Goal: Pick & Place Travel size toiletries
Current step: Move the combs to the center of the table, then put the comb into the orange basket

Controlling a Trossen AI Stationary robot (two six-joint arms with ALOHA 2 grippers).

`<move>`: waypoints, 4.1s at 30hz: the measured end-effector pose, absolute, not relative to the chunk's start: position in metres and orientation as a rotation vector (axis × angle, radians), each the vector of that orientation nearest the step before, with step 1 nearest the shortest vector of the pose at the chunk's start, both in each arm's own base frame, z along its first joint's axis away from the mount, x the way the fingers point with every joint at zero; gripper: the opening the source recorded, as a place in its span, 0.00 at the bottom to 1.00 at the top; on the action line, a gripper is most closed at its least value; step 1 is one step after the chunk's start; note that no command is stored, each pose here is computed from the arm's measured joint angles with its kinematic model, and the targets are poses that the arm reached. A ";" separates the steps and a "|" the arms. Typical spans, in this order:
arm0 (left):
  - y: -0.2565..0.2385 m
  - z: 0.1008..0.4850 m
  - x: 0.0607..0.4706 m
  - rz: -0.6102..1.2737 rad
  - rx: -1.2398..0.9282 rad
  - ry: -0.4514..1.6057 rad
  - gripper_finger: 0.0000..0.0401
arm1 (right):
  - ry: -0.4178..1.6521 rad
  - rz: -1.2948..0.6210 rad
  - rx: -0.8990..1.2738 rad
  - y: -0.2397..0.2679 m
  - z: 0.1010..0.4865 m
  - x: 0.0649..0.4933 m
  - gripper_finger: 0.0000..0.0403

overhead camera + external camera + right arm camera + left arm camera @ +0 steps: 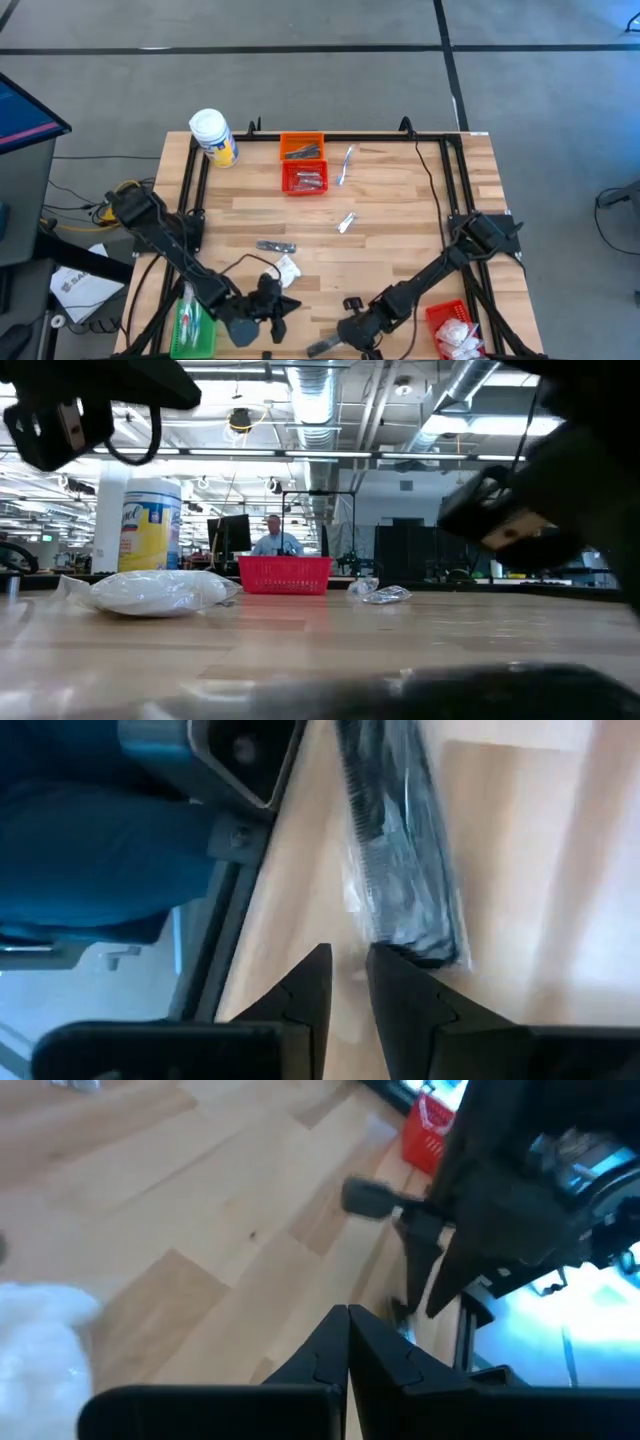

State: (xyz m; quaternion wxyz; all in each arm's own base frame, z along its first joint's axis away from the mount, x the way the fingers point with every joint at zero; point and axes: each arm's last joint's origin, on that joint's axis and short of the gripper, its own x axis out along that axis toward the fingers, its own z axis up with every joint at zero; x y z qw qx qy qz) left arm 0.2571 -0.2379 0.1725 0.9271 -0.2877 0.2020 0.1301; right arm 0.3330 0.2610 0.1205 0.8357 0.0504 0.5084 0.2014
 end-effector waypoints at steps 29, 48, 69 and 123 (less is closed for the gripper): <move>-0.282 0.129 0.313 0.026 -0.633 0.741 0.00 | 0.994 0.355 0.138 0.259 0.138 0.356 0.16; -0.174 0.117 0.363 0.128 -0.384 0.952 0.00 | 1.087 0.150 -0.071 0.208 0.142 0.371 0.16; -0.130 0.217 0.256 0.280 -0.242 0.494 0.00 | 0.836 0.017 -0.264 0.177 0.244 0.351 0.16; -0.059 0.275 0.211 0.125 -0.078 0.278 0.00 | 0.420 -0.184 -0.080 0.051 0.357 0.354 0.16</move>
